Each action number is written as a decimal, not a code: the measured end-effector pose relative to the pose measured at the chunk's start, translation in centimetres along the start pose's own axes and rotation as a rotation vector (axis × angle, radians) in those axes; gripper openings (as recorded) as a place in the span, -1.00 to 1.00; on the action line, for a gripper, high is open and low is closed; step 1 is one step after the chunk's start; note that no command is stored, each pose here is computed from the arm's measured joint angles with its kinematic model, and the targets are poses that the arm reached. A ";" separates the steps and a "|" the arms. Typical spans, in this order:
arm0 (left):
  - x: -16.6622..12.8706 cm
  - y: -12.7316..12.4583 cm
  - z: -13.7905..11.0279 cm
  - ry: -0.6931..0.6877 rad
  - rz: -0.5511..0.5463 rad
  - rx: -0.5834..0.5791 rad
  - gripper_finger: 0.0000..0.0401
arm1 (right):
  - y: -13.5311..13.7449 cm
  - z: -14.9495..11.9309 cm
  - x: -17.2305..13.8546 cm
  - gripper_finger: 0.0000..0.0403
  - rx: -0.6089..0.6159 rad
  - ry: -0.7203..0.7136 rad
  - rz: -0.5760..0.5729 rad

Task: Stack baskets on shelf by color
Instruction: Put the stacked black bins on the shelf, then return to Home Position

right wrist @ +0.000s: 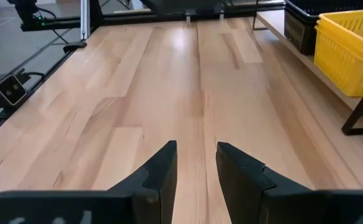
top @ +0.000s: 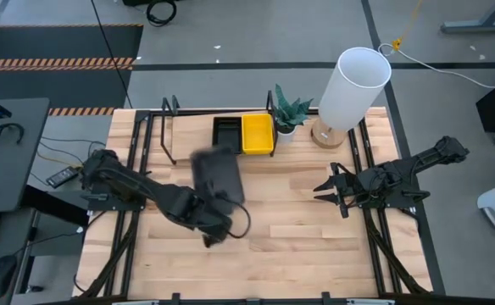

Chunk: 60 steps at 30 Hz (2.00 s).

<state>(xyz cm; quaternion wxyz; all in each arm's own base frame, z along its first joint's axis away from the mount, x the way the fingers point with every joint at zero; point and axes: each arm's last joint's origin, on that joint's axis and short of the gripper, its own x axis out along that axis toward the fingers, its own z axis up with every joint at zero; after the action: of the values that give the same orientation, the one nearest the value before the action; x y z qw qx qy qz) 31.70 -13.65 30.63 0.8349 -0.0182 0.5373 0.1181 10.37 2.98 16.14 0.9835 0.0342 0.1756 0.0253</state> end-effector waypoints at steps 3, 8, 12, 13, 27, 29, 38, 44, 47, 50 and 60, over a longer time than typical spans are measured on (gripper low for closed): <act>-2.3 1.5 -0.8 0.027 0.145 0.071 -0.91 | 0.0 0.0 0.0 -0.41 0.001 -0.004 0.001; -3.8 5.8 -1.8 0.134 0.207 0.057 -0.91 | 0.0 0.1 0.1 -0.41 0.003 -0.012 0.002; -4.0 9.6 -2.5 0.169 0.199 0.088 -0.91 | 0.0 0.2 0.1 -0.41 0.004 -0.014 0.002; -3.9 10.4 -2.7 0.183 0.194 0.110 -0.91 | 0.0 0.2 0.1 -0.41 0.004 -0.014 0.002; -0.8 18.3 -5.2 0.327 0.129 0.195 -0.91 | 0.1 0.2 0.1 -0.41 0.005 -0.020 0.003; -0.1 18.9 -5.5 0.333 0.129 0.198 -0.91 | 0.1 0.2 0.1 -0.41 0.006 -0.021 0.004; 3.7 21.8 -7.0 0.342 0.090 0.171 -0.91 | 0.1 0.4 0.1 -0.41 0.009 -0.033 0.006; 4.8 23.3 -7.2 0.296 0.098 0.115 -0.91 | 0.1 0.4 0.1 -0.41 0.009 -0.033 0.006; 4.9 23.8 -7.2 0.294 0.126 0.058 -0.75 | 0.1 0.4 0.1 -0.41 0.009 -0.033 0.006; 4.9 23.9 -7.2 0.299 0.164 0.052 -0.44 | 0.1 0.4 0.1 -0.41 0.009 -0.033 0.006; 2.6 22.1 -6.0 0.269 0.273 0.059 0.23 | 0.1 0.4 0.1 -0.41 0.009 -0.033 0.006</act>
<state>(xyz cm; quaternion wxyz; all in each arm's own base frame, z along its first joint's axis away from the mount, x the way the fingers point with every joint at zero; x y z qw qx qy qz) 22.60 7.35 27.86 0.7319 0.0637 0.6448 0.2112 10.56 3.05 16.45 0.9860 0.0396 0.1595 0.0270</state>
